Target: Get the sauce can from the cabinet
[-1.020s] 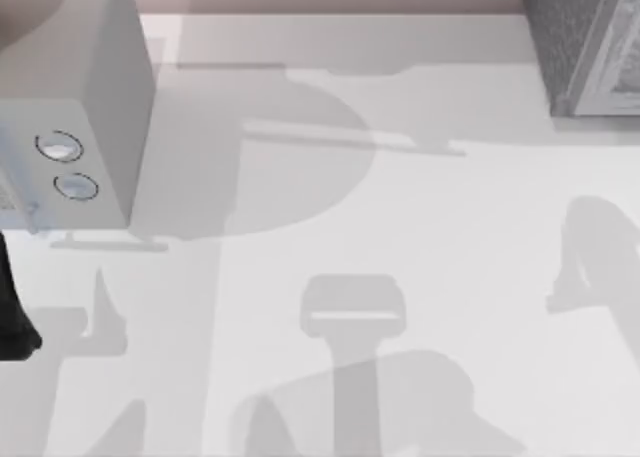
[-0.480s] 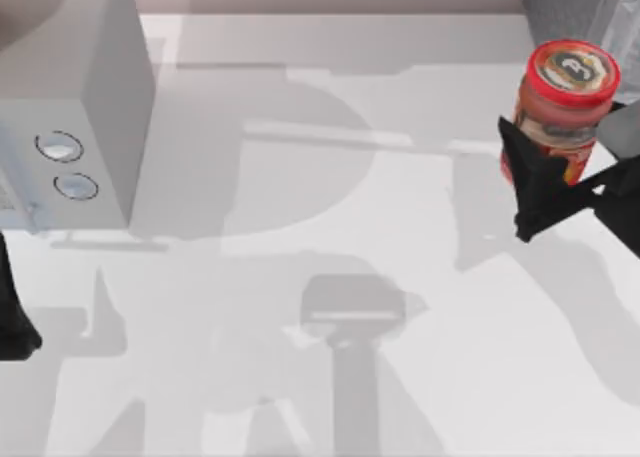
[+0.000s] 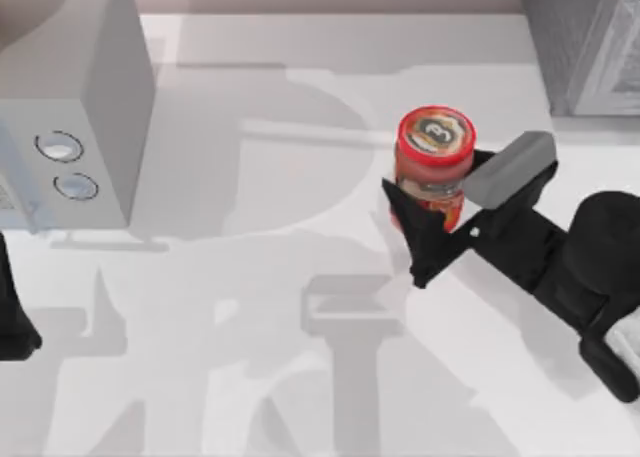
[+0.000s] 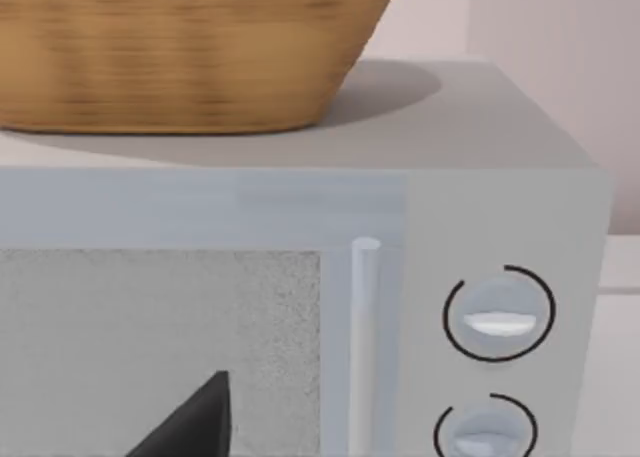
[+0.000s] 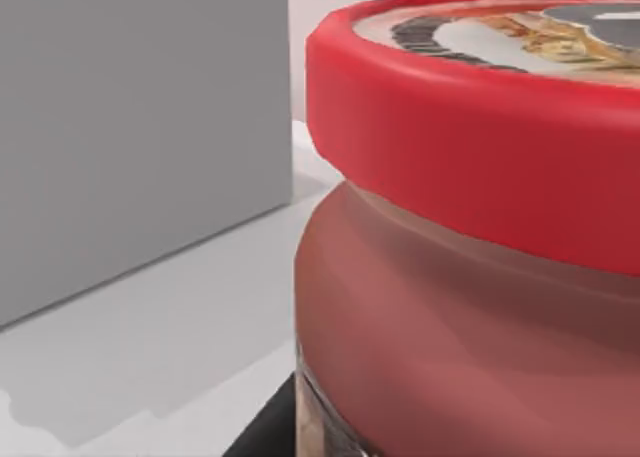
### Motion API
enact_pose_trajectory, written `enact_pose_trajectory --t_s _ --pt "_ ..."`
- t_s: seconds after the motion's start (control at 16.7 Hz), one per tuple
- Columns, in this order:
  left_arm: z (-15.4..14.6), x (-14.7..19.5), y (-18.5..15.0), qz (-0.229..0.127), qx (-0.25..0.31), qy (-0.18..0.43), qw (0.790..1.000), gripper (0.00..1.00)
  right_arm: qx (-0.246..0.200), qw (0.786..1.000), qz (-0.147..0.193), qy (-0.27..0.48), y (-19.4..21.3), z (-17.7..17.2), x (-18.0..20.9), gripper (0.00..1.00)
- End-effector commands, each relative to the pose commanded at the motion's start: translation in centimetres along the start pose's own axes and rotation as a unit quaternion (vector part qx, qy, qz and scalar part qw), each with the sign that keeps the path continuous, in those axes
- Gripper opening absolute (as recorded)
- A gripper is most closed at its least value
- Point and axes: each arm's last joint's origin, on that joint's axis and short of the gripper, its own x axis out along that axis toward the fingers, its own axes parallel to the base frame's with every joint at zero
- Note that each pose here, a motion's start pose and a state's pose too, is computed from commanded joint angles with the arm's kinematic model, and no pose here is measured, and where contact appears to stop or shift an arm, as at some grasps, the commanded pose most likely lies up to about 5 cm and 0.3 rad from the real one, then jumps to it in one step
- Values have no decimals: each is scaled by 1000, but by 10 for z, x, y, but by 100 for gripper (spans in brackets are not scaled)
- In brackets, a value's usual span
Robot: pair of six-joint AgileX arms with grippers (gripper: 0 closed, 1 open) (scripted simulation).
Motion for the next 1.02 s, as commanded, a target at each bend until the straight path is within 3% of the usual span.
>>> enact_pose_trajectory --t_s 0.18,0.6,1.02 --pt "0 0 0 0 0 0 1000 100 -3 1000 15 -12 5 -9 8 0" --pt "0 0 0 0 0 0 1000 100 -2 1000 10 -8 3 -13 11 0" --pt "0 0 0 0 0 0 1000 100 -4 1000 15 -16 6 -32 66 0"
